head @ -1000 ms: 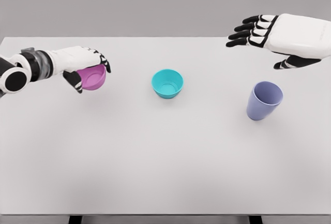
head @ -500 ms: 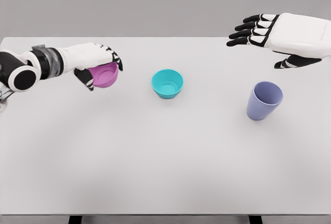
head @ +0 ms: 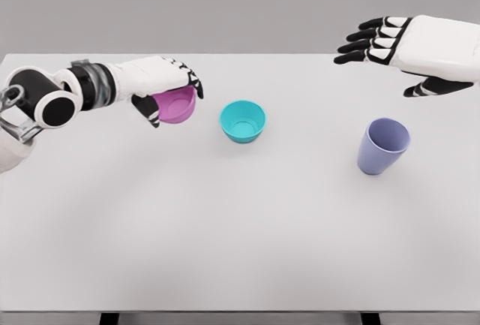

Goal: Stacking bowl and cup with both arms

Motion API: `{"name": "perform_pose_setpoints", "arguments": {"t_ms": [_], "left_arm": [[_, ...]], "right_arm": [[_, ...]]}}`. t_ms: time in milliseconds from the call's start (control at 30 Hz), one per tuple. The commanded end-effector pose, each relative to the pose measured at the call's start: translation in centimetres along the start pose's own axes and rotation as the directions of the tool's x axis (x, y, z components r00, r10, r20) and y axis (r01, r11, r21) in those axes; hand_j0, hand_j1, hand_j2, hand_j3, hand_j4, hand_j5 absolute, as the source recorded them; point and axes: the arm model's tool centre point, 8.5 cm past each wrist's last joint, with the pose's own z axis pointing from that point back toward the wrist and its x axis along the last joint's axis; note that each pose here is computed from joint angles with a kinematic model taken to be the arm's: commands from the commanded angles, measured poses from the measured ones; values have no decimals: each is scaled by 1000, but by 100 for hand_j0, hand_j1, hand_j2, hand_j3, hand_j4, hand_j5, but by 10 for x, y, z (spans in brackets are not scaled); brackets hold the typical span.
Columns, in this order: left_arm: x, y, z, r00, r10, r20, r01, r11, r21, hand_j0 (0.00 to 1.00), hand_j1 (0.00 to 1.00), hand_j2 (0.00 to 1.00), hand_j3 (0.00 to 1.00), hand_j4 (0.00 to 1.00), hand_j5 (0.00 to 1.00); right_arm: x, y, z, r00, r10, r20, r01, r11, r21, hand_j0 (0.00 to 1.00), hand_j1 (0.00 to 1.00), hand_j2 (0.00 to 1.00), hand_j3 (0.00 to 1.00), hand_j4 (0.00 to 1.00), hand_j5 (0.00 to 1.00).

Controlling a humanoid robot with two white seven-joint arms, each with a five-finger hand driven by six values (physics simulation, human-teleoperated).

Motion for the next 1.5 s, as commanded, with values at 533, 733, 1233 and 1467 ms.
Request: {"name": "perform_pose_setpoints", "arguments": {"t_ms": [533, 733, 1233, 1467], "left_arm": [[34, 11, -22, 996, -8, 84, 5, 1000, 31, 70, 70, 70, 70, 70, 70], [46, 16, -30, 994, -10, 111, 5, 999, 39, 70, 70, 70, 70, 70, 70], [64, 18, -46, 991, -29, 134, 22, 999, 50, 69, 69, 69, 69, 69, 69], [71, 18, -59, 990, -17, 142, 11, 999, 45, 69, 69, 69, 69, 69, 69]], "right_arm": [[-4, -2, 17, 999, -28, -30, 27, 999, -27, 100, 100, 100, 100, 100, 100], [-14, -14, 69, 988, 40, -149, -21, 992, 124, 100, 100, 100, 100, 100, 100], [-3, 45, 40, 996, -59, -64, 75, 956, 284, 100, 100, 100, 100, 100, 100], [-1, 44, 29, 997, -62, -38, 70, 963, 260, 100, 100, 100, 100, 100, 100]]}}
